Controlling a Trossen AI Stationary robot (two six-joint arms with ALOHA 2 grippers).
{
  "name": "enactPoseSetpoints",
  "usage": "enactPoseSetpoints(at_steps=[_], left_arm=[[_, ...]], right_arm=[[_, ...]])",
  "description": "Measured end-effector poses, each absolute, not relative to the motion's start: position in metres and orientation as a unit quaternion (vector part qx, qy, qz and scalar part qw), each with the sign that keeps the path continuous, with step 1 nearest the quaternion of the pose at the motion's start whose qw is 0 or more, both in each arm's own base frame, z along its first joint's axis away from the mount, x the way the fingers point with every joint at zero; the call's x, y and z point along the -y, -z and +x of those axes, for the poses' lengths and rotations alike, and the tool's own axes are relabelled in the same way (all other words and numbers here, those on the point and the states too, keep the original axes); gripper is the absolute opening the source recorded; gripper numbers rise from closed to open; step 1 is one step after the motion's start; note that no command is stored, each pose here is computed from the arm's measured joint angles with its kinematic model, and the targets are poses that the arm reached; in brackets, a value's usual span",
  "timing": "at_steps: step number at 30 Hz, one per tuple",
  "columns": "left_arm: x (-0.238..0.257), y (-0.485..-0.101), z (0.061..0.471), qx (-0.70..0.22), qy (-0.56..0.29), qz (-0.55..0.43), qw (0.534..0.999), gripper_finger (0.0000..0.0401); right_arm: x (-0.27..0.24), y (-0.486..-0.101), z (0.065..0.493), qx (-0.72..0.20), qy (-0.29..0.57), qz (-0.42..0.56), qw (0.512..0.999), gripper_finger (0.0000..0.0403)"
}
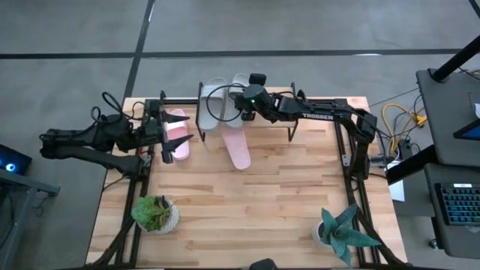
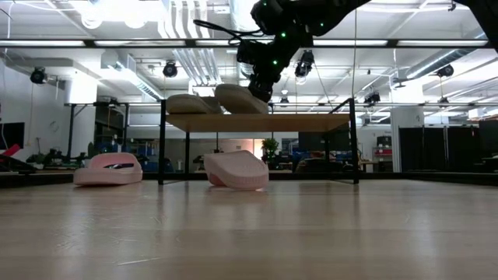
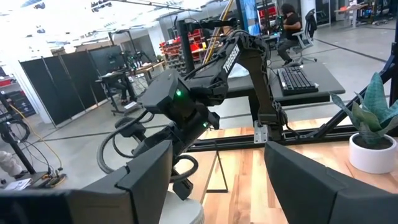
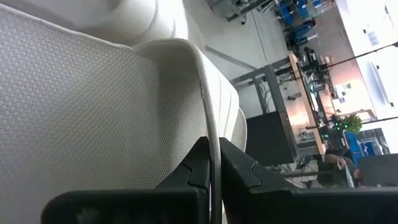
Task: Pick and place slides into the shelf
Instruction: Put the gray slide on the shelf
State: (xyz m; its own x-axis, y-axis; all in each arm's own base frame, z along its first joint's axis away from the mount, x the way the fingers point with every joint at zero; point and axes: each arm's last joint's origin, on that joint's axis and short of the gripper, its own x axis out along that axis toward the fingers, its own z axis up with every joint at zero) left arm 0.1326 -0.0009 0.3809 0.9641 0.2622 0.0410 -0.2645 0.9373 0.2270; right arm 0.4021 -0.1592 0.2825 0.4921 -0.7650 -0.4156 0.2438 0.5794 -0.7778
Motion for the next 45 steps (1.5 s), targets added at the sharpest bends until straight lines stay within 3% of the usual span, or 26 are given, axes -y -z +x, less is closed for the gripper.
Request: enactPoseSetpoints(at_steps=[16,45], left_arm=[[0.002,-0.377,0.142,-0.011,-0.132,0.119,0.984,0.024],[0.001,-0.378,0.139,-0.006,-0.134,0.12,0.984,0.024]], right_arm=[[0.163,-0.258,0.415,-0.412,0.311,-0.359,0.778,0.0009],[0.159,-0.271,0.419,-0.399,0.286,-0.349,0.798,0.0009]])
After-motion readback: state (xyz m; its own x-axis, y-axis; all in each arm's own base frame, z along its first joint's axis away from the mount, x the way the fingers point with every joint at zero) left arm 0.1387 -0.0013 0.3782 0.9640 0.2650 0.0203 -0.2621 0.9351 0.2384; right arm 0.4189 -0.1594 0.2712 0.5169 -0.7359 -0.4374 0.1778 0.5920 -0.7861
